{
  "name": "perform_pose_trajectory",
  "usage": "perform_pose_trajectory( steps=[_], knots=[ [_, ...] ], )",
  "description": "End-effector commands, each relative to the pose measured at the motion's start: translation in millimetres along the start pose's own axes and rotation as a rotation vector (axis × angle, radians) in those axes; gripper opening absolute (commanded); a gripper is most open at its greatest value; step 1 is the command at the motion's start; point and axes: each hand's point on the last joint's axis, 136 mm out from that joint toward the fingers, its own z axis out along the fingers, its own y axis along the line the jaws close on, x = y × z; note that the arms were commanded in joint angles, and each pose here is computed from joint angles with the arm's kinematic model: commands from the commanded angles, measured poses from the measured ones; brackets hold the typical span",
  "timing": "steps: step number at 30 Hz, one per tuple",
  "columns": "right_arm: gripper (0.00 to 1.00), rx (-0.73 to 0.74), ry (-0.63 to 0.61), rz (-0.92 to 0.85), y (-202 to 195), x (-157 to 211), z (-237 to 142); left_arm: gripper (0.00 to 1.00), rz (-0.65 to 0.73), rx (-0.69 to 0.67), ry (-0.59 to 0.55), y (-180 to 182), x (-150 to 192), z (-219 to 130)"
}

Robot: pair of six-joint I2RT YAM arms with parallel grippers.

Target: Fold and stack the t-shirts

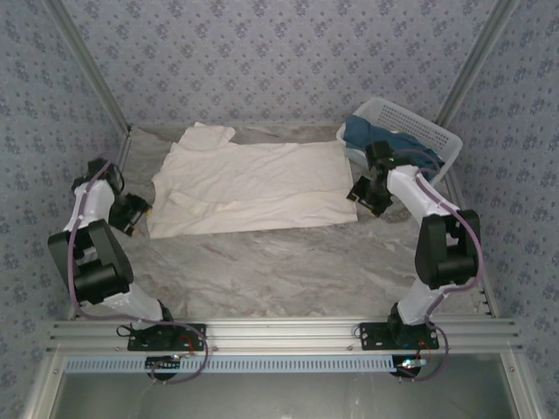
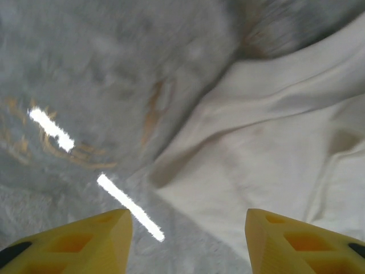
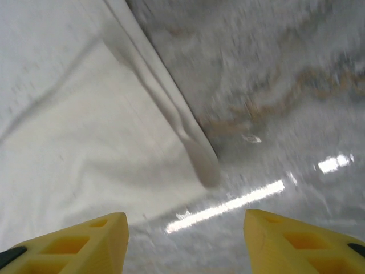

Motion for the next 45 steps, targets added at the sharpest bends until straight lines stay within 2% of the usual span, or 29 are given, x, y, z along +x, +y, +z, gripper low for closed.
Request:
perform_pose_trajectory(
  steps=[1,8,14,23,26,30,33,37,39,45],
  knots=[
    [0.59,-0.050,0.086,0.010,-7,31,16,0.53,-0.051,0.114,0.103,-3,16,16],
    [0.59,-0.088,0.133,0.077,-19,47,38,0.48,-0.088,0.103,0.159,5,27,43],
    [0.57,-0.095,0.131,0.099,-14,38,48,0.41,-0.099,0.133,0.104,-3,9,53],
    [0.47,-0.109,0.083,0.108,4,12,62,0.29,-0.089,0.124,0.108,-6,0,70],
    [0.42,-0.094,0.079,0.101,8,7,68,0.22,-0.084,0.122,0.091,-9,-7,70],
    [0.17,-0.049,0.075,0.101,2,5,74,0.00,-0.078,0.105,0.055,-8,-16,68],
    [0.00,-0.003,0.046,0.096,-8,3,70,0.00,-0.070,0.085,0.031,-5,-20,63],
    [0.00,0.080,0.018,0.083,-25,6,58,0.00,-0.069,0.047,0.038,5,-10,54],
    [0.00,0.110,0.021,0.081,-34,13,51,0.00,-0.089,-0.004,0.065,20,5,51],
    [0.00,0.174,0.101,0.104,-63,59,40,0.00,-0.150,-0.085,0.097,57,45,43]
  ],
)
